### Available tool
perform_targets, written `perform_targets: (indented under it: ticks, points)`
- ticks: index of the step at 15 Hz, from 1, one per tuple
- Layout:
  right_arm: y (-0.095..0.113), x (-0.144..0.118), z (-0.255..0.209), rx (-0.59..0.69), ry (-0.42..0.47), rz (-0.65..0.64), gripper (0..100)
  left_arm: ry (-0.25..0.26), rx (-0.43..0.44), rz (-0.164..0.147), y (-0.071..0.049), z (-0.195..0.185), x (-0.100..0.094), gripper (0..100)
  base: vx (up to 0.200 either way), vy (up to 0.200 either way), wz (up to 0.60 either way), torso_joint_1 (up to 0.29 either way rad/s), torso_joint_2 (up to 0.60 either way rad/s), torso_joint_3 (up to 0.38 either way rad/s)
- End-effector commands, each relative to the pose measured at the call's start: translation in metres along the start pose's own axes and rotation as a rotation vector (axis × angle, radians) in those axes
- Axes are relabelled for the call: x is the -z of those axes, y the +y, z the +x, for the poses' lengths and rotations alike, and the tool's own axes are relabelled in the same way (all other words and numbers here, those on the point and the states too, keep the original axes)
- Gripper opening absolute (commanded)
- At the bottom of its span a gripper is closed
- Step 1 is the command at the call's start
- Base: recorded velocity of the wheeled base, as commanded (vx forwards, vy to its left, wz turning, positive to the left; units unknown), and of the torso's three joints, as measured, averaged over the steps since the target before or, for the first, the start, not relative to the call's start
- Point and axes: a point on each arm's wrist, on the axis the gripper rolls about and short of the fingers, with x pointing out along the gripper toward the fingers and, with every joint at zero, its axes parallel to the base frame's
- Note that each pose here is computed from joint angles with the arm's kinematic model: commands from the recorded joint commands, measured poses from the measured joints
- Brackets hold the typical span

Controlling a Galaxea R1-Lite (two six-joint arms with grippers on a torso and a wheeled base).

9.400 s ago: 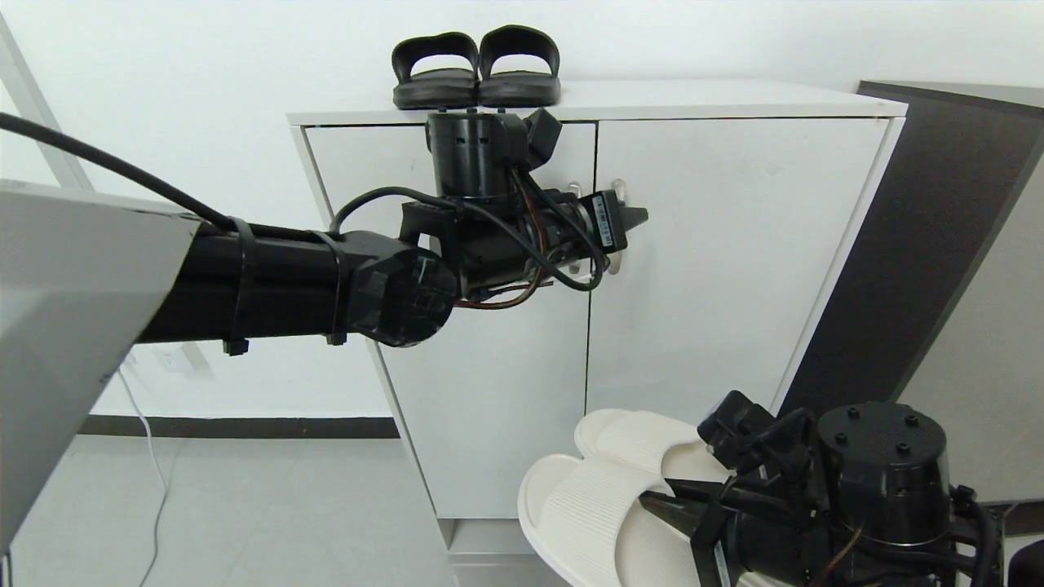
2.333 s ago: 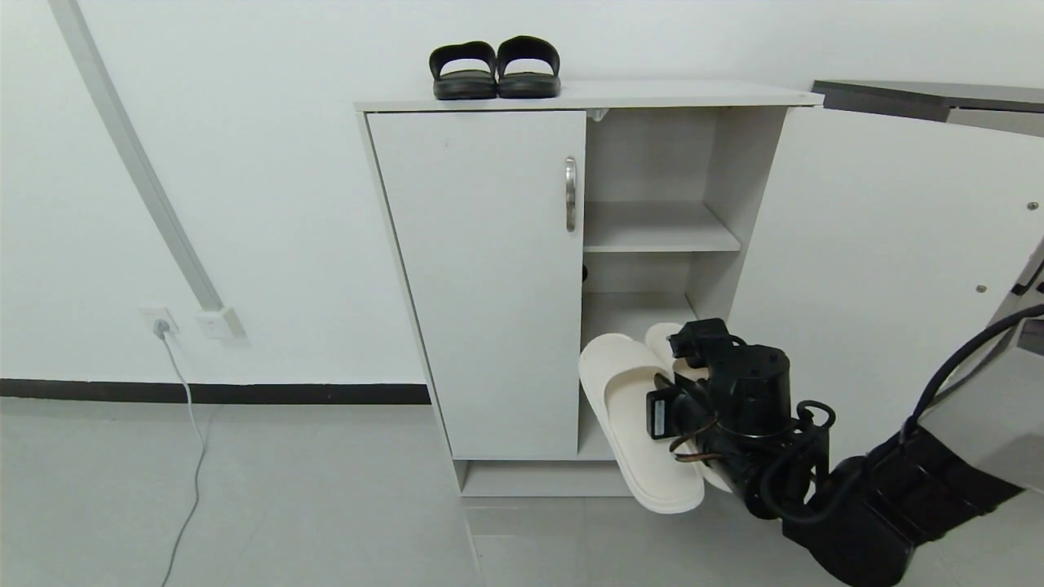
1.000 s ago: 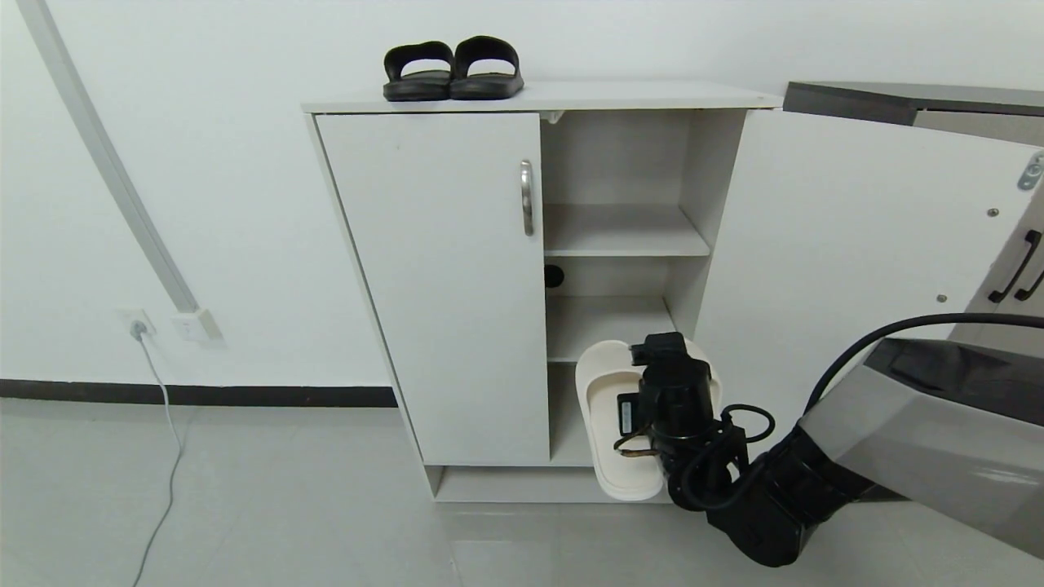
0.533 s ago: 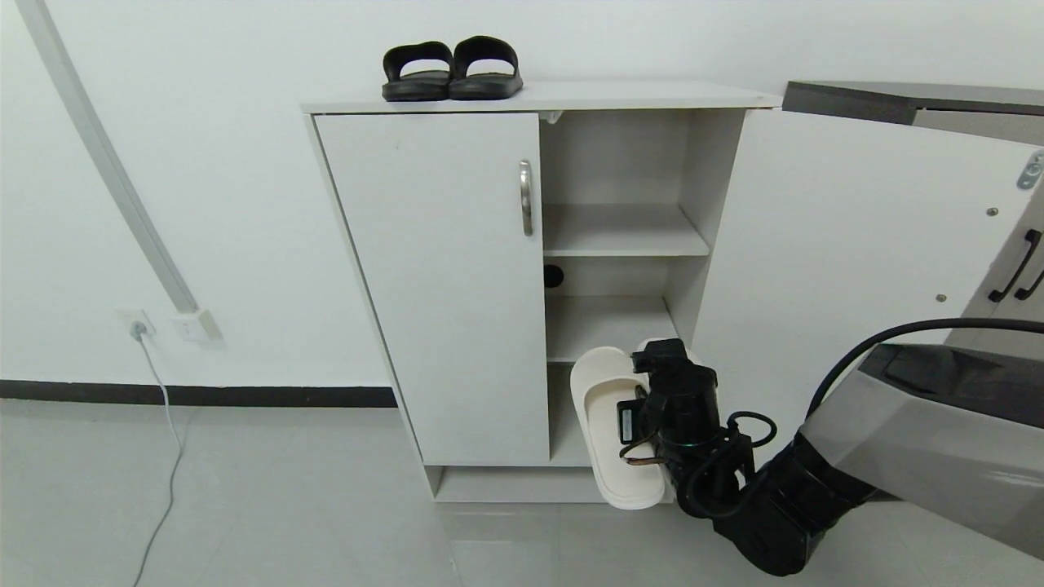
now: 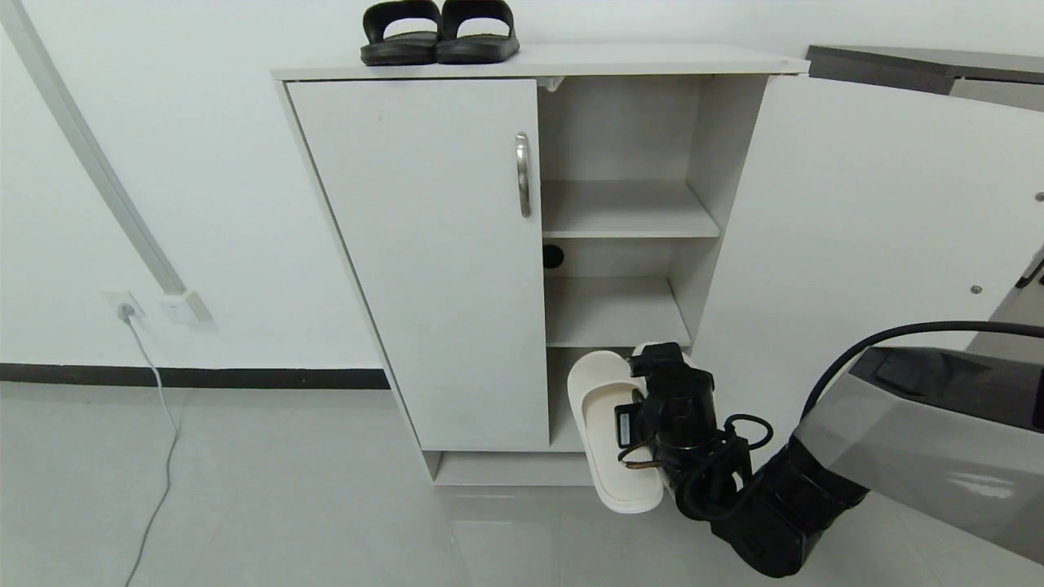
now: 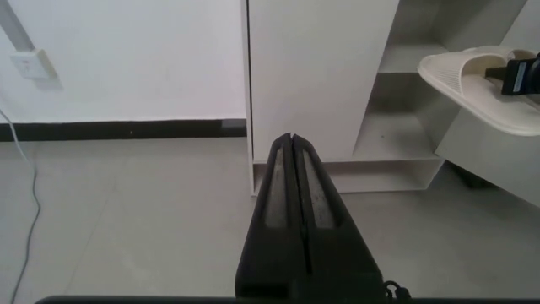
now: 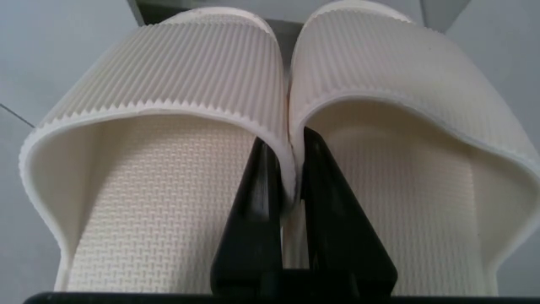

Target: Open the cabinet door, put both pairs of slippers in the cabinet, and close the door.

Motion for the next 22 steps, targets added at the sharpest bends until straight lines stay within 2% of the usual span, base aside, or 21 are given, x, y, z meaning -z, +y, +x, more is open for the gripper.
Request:
perform_targets:
  ticks: [1,9,12,13,14,22]
  points:
    - [0.001,0.000,0.000,-0.002,0.000,0.000,0,0.002,0.001,0.000,0.000,0.000,0.000,0,0.000,0.000,0.00,0.002,0.00,-0.198]
    - [0.001,0.006,0.003,0.005,0.005,-0.004,0,0.002,0.001,-0.002,0.000,0.000,0.000,0,0.000,0.000,0.00,0.001,0.00,-0.200]
    - [0.003,-0.003,0.002,-0.008,-0.148,0.002,0,0.002,0.001,-0.002,0.000,0.000,0.000,0,0.000,0.000,0.00,0.006,0.00,-0.040]
    - [0.003,-0.003,0.002,-0.008,-0.148,0.002,0,0.002,0.001,-0.002,0.000,0.000,0.000,0,0.000,0.000,0.00,0.000,0.00,0.000]
    - [0.001,-0.006,-0.001,-0.011,-0.238,-0.040,0,0.002,0.001,-0.003,0.000,0.000,0.000,0,0.000,0.000,0.00,0.000,0.00,0.000]
    - [0.000,0.000,0.003,-0.005,-0.226,-0.052,0,0.002,-0.001,-0.003,0.000,0.000,0.000,0,0.000,0.000,0.00,0.000,0.00,0.000]
